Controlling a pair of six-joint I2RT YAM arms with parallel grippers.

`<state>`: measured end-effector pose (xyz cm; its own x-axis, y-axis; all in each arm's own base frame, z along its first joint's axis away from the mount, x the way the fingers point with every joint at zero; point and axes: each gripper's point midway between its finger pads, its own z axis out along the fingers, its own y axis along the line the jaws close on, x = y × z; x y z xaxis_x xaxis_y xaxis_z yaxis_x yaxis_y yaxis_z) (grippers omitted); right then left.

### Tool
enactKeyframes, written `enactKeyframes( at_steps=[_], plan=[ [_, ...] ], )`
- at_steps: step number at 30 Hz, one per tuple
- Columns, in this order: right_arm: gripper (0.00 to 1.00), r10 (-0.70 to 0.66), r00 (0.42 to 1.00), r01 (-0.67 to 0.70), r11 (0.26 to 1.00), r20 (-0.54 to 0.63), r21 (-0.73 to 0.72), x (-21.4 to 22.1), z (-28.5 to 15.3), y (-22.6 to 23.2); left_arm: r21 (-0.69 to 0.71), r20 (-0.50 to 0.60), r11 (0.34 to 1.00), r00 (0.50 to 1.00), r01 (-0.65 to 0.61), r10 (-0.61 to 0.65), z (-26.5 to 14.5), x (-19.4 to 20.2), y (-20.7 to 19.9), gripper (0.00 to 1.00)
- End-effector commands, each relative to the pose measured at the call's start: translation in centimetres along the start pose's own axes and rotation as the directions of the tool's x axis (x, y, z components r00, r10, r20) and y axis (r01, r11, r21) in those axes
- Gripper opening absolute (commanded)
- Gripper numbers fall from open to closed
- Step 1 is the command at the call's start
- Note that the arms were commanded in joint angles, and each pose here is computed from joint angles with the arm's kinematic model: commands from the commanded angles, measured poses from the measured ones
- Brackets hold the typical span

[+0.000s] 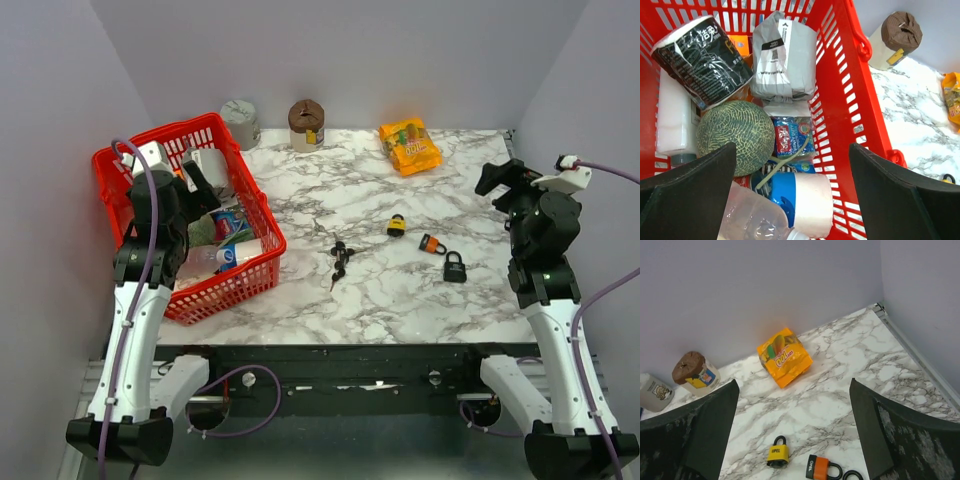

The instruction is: Unlock with the key

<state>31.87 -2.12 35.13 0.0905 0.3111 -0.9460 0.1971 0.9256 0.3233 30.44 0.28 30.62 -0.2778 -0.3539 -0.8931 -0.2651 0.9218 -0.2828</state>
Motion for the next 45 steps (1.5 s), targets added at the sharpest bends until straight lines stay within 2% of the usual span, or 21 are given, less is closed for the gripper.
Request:
enactKeyframes(
  at_steps=[1, 5, 10, 14, 17, 24, 25, 27, 28, 31, 32, 34, 35, 37, 39, 40, 42, 43, 45],
  plan=[
    [1.0, -0.038, 0.995, 0.039, 0.999, -0.092, 0.011, 0.7, -0.2, -0.1, -0.013, 0.023, 1.0, 1.0, -0.001, 0.002, 0.1, -1.2, 0.0, 0.99],
    [1.0, -0.053, 0.993, 0.054, 0.999, -0.102, 0.006, 0.9, -0.1, -0.1, -0.014, 0.014, 1.0, 1.0, 0.004, -0.004, 0.3, -1.0, -0.1, 0.99],
    [1.0, -0.096, 0.987, 0.085, 0.993, -0.127, -0.086, 1.3, -0.3, 1.3, 0.013, 0.057, 0.999, 0.997, -0.046, 0.045, -0.4, -2.0, -0.3, 0.99],
    [0.99, -0.133, 0.98, 0.115, 0.985, -0.149, -0.128, 1.9, -0.6, 1.7, 0.09, 0.064, 0.988, 0.991, -0.126, 0.12, -0.9, -2.3, -1.6, 0.89],
    [0.97, -0.172, 0.97, 0.139, 0.971, -0.171, -0.192, 2.7, -0.8, 2.5, 0.126, 0.075, 0.974, 0.98, -0.19, 0.182, -1.3, -2.6, -2.8, 0.85],
    [0.95, -0.198, 0.952, 0.113, 0.937, -0.234, -0.331, 4.5, -1.2, 4.6, 0.188, 0.087, 0.929, 0.948, -0.318, 0.307, -2.5, -2.0, -9.0, 0.84],
    [0.95, -0.199, 0.951, 0.109, 0.932, -0.238, -0.344, 4.6, -1.3, 4.9, 0.244, 0.107, 0.913, 0.944, -0.328, 0.311, -3.7, -2.1, -11.4, 0.84],
    [0.95, -0.198, 0.949, 0.106, 0.932, -0.243, -0.346, 4.7, -1.2, 4.9, 0.261, 0.112, 0.898, 0.935, -0.355, 0.336, -3.7, -1.6, -13.9, 0.84],
    [0.95, -0.198, 0.949, 0.106, 0.932, -0.243, -0.346, 4.7, -1.2, 4.9, 0.326, 0.137, 0.869, 0.928, -0.372, 0.346, -5.3, -1.4, -16.6, 0.84],
    [0.95, -0.194, 0.95, 0.102, 0.934, -0.245, -0.344, 4.6, -1.2, 4.9, 0.403, 0.121, 0.83, 0.921, -0.386, 0.37, -5.4, 0.7, -21.4, 0.86],
    [0.95, -0.187, 0.95, 0.094, 0.935, -0.249, -0.343, 4.6, -1.3, 5.0, 0.444, 0.091, 0.802, 0.911, -0.4, 0.403, -5.2, 3.0, -23.7, 0.86],
    [0.95, -0.18, 0.953, 0.091, 0.938, -0.244, -0.334, 4.4, -1.4, 4.9, 0.523, 0.051, 0.769, 0.914, -0.367, 0.402, -5.6, 4.9, -26.5, 0.88],
    [0.95, -0.177, 0.952, 0.09, 0.941, -0.248, -0.327, 4.5, -1.5, 4.7, 0.542, -0.018, 0.776, 0.919, -0.323, 0.395, -4.7, 7.2, -27.9, 0.89],
    [0.95, -0.174, 0.955, 0.093, 0.944, -0.241, -0.316, 4.1, -1.7, 4.5, 0.562, -0.081, 0.779, 0.92, -0.276, 0.384, -4.1, 8.9, -29.4, 0.91],
    [0.95, -0.176, 0.954, 0.095, 0.946, -0.242, -0.311, 4.1, -2.1, 4.4, 0.548, -0.183, 0.797, 0.894, -0.252, 0.409, -2.5, 12.4, -30.2, 0.91],
    [0.95, -0.173, 0.956, 0.095, 0.947, -0.237, -0.308, 3.9, -2.3, 4.3, 0.558, -0.204, 0.798, 0.894, -0.229, 0.399, -2.4, 12.3, -31.1, 0.91],
    [0.95, -0.171, 0.955, 0.093, 0.948, -0.242, -0.303, 4.1, -2.6, 4.1, 0.524, -0.314, 0.818, 0.84, -0.235, 0.443, -0.6, 15.9, -31.0, 0.91],
    [0.95, -0.167, 0.954, 0.089, 0.95, -0.247, -0.298, 4.3, -2.7, 3.9, 0.525, -0.324, 0.821, 0.839, -0.224, 0.436, -0.4, 15.5, -31.8, 0.9],
    [0.95, -0.156, 0.955, 0.078, 0.953, -0.252, -0.292, 4.5, -3.0, 3.8, 0.495, -0.387, 0.834, 0.797, -0.245, 0.464, 1.4, 18.1, -31.4, 0.89]
  ],
)
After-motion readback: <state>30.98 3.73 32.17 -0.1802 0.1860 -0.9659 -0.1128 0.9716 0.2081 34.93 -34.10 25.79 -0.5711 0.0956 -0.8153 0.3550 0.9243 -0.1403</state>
